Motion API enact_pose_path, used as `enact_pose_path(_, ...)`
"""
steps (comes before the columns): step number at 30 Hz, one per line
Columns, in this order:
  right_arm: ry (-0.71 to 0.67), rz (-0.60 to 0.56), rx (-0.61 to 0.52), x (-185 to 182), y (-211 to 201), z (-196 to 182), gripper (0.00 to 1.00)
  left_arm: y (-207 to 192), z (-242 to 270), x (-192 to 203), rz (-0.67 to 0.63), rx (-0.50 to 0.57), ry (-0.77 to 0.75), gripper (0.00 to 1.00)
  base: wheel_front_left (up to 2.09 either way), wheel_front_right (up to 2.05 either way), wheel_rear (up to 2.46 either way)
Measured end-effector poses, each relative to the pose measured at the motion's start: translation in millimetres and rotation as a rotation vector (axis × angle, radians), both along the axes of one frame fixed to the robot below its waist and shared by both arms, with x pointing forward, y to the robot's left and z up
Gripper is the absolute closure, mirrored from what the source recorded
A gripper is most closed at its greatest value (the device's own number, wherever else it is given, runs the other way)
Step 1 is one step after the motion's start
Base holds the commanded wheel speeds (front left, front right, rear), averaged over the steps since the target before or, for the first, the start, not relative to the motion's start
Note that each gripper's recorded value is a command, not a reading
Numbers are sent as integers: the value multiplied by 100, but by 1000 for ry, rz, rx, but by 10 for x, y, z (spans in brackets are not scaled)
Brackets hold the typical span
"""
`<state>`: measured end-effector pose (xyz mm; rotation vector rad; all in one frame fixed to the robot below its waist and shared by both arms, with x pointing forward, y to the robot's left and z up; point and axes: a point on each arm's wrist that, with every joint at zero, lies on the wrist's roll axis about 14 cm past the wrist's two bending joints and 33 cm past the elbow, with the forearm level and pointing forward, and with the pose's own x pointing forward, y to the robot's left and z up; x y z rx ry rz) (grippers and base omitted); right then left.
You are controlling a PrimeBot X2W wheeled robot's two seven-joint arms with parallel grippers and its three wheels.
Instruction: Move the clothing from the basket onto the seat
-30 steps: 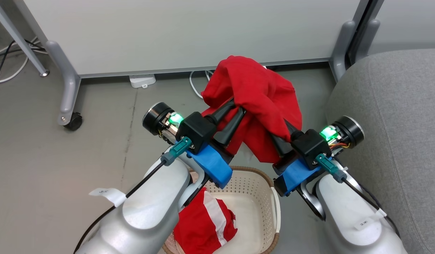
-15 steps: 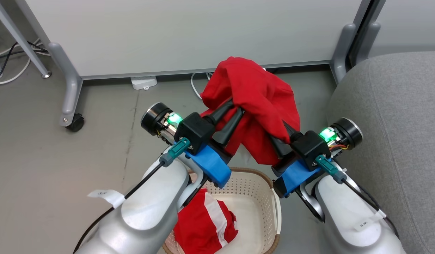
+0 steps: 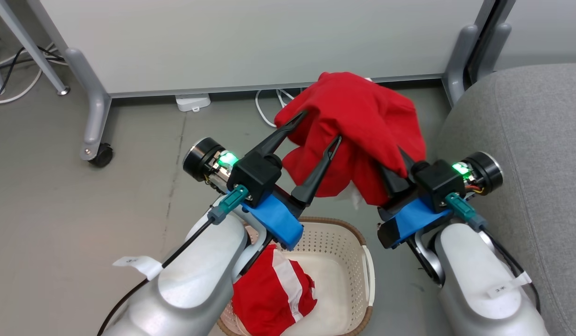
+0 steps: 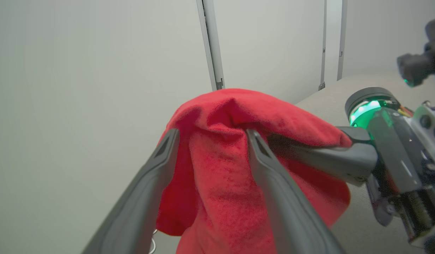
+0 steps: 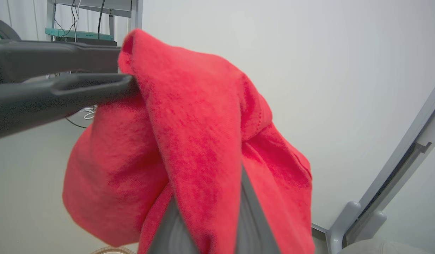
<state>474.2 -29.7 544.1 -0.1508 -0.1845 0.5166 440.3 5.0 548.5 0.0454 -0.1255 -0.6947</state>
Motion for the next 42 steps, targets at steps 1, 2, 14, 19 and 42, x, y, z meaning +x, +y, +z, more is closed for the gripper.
enact_pose_path(1, 1, -10, 4, 16, -33, -2, 100, 7, -9, 4, 2, -4, 3, 0, 0, 0, 0)
enact_pose_path(2, 3, -22, 8, 30, -71, -3, 100, 16, -19, 8, 5, -7, 6, 0, 0, 0, 0)
enact_pose_path(14, 17, -194, 34, 27, -706, -70, 100, -122, -136, 51, -26, -13, 19, 0, 0, 0, 0)
enact_pose_path(19, 10, -277, 38, -39, -1025, -60, 100, -357, -190, 23, -91, -15, 25, 0, 0, 0, 0)
enact_pose_path(42, 45, -656, 59, -680, -2328, -206, 100, -1431, -482, -291, -420, -29, 85, 0, 0, 0, 0)
